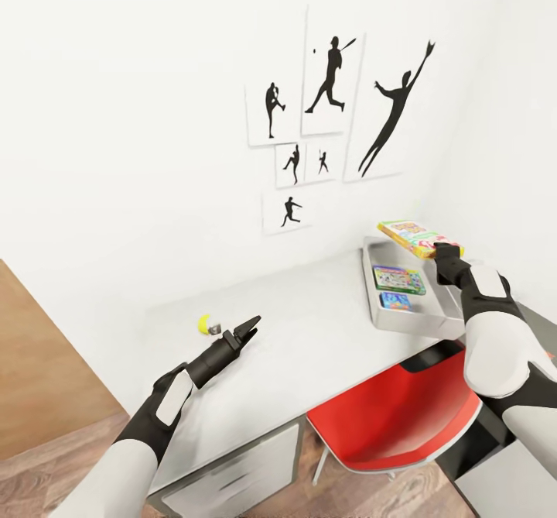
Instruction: Put all the toys in the child's room - the three board games (two on the bed and one on the table), the two jigsaw puzzles on the table, and the tennis ball on the table - inside the toy box on the table in the child's room.
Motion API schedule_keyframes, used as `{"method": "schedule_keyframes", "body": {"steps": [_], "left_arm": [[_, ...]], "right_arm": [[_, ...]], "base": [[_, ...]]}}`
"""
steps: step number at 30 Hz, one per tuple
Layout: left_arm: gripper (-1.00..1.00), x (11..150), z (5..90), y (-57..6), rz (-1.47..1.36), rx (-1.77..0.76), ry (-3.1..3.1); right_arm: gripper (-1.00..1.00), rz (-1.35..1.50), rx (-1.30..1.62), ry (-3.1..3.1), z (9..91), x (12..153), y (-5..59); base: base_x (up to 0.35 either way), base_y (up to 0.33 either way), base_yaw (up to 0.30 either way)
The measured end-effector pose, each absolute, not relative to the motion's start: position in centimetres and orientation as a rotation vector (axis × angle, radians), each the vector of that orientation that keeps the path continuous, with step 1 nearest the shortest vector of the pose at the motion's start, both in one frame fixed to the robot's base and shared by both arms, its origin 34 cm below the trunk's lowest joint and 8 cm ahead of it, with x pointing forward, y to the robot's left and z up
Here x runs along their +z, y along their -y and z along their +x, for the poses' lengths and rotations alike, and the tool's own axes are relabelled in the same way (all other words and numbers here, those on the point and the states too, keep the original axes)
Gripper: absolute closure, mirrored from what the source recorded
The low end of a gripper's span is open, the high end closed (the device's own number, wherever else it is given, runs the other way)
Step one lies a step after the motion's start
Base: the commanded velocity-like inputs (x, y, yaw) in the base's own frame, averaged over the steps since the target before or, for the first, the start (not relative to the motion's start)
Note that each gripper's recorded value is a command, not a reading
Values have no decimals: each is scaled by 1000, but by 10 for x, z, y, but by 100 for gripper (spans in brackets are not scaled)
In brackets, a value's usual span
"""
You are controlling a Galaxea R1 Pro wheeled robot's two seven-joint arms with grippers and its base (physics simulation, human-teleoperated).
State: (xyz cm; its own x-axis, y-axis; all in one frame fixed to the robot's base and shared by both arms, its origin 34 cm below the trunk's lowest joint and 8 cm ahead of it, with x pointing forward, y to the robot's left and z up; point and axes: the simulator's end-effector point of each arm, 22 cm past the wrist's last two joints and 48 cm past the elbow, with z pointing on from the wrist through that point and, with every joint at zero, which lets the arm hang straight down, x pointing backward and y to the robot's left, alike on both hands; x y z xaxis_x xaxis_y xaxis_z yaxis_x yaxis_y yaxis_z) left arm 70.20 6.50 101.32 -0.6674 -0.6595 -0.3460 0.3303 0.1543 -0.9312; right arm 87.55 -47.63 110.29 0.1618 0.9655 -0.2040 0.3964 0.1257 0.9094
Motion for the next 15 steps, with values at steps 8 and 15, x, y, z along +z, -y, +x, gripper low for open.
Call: {"method": "schedule_keyframes", "body": {"steps": [8,15], "left_arm": [[-100,1006,702,-65,-333,-1628,-1675],[-100,1011,703,-64,-339,-1664,-1673]], "right_arm": [[100,1450,712,-1414,876,1093,477],[100,1463,706,-1426,877,1082,478]], "base": [[0,0,74],[0,0,82]]}}
